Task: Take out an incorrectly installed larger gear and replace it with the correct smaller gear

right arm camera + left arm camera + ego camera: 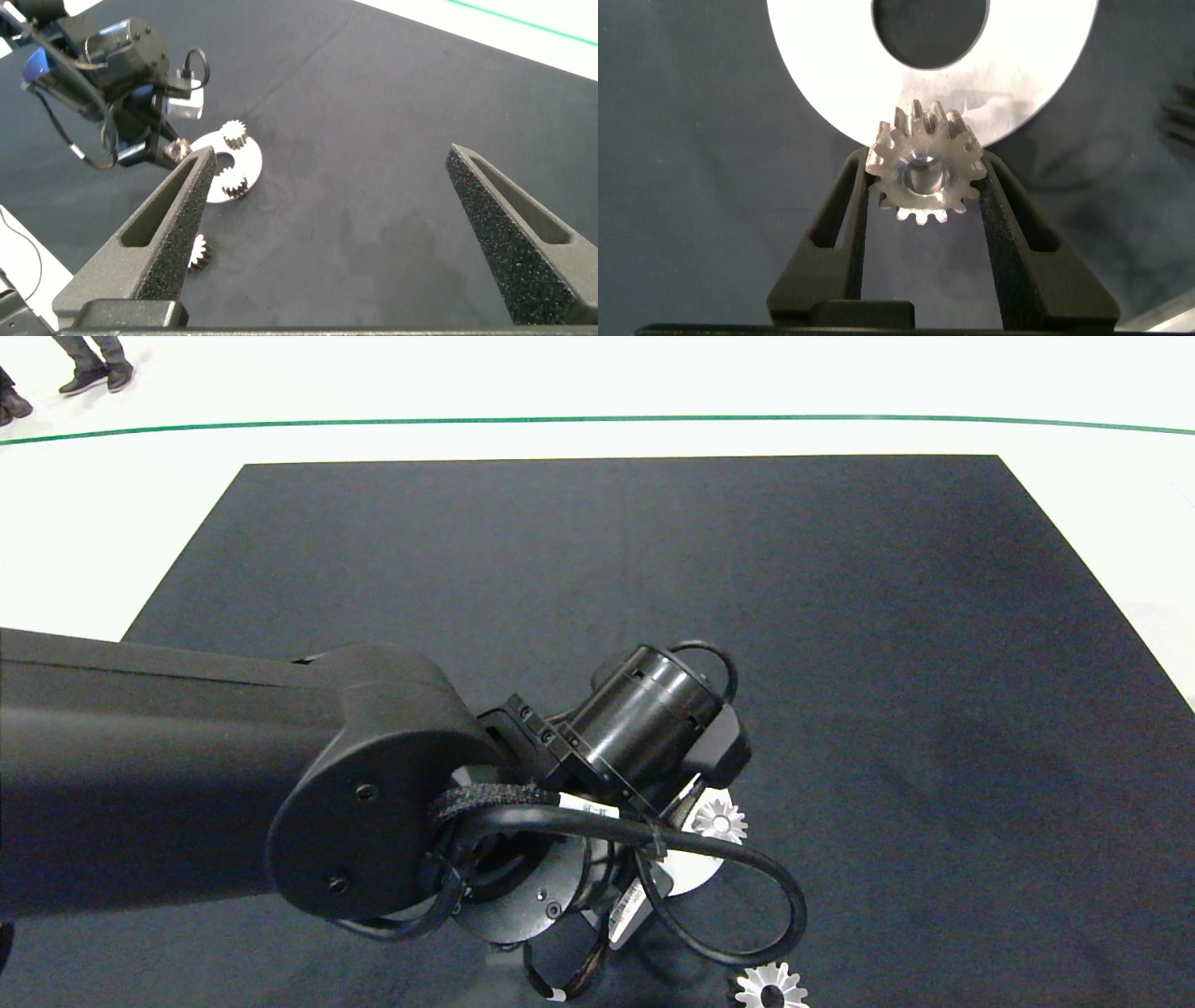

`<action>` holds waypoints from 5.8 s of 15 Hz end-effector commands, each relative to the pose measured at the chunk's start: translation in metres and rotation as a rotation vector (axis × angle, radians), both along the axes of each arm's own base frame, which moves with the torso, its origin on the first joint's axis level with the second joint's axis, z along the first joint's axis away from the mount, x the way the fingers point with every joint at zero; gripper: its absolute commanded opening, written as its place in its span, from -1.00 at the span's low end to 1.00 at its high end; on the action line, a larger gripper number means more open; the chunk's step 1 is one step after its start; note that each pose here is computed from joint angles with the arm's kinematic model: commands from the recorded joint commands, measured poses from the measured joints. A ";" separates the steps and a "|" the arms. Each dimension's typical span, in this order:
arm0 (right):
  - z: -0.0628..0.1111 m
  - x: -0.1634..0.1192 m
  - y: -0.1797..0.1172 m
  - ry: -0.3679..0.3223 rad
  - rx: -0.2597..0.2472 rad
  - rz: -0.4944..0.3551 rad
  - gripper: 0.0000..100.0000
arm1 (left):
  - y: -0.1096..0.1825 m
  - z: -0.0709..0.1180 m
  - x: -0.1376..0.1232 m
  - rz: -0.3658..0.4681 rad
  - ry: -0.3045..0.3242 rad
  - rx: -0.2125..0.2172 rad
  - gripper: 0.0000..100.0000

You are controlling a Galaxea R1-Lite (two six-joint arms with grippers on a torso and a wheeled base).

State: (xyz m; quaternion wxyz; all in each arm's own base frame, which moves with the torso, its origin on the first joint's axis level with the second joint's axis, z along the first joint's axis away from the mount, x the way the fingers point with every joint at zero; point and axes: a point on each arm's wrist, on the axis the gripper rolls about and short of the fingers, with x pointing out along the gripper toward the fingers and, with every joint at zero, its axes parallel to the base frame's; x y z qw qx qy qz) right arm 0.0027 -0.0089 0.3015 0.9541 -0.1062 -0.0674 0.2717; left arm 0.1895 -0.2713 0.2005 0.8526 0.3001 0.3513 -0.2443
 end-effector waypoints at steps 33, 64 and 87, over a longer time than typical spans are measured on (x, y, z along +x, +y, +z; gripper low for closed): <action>-0.003 0.001 0.002 0.006 -0.012 0.008 1.00 | 0.014 -0.002 0.010 0.045 0.005 0.023 -1.00; -0.005 0.001 0.003 0.012 -0.021 0.027 1.00 | 0.006 -0.006 0.001 0.014 -0.002 0.024 -1.00; 0.015 -0.019 -0.019 -0.093 0.057 -0.189 1.00 | 0.089 0.050 -0.040 0.121 -0.101 -0.151 1.00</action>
